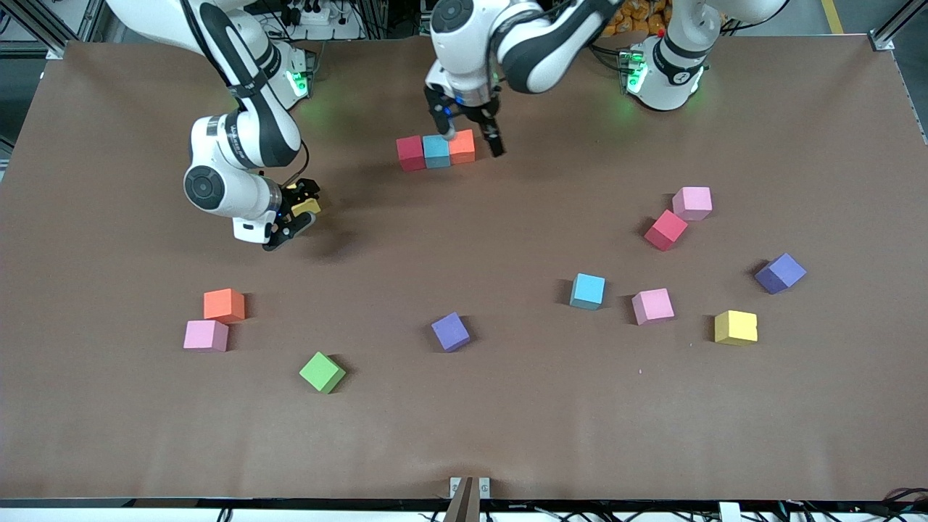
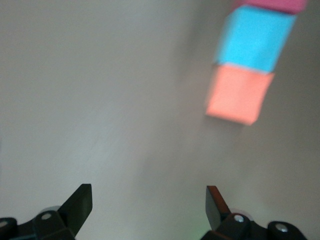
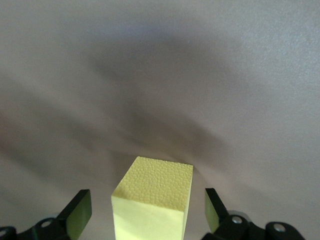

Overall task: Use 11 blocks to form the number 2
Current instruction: 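Grasp the yellow cube with the right gripper while the left gripper releases orange, then move the left gripper to the cyan cube beside the pink cube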

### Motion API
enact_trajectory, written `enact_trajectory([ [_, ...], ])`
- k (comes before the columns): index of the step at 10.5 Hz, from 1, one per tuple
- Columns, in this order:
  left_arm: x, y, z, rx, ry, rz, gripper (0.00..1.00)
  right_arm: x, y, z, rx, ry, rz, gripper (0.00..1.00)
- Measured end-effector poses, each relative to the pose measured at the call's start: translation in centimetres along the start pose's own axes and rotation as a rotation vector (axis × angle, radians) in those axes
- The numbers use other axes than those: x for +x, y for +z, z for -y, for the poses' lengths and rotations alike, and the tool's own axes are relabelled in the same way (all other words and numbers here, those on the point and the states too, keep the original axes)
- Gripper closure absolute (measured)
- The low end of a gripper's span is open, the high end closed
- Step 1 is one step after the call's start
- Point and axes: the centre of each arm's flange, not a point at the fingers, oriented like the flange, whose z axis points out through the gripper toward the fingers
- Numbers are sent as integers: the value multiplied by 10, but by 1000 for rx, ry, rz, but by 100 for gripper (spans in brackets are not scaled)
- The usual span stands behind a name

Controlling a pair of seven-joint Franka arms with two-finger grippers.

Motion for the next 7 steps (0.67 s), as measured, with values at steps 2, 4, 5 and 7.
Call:
enact_trajectory([
  [2,-33,-17,81,-21,-192,54,0,-8,10,0,1,6,11,0],
  [4,-65,-22,166,-53,-411,48,0,-13,15,-1,6,11,21,0],
  [5,-85,-21,205,-67,-521,45,0,-15,16,-1,6,13,23,0],
  [7,-121,-12,261,-87,-684,53,0,-16,18,-3,1,19,16,0],
])
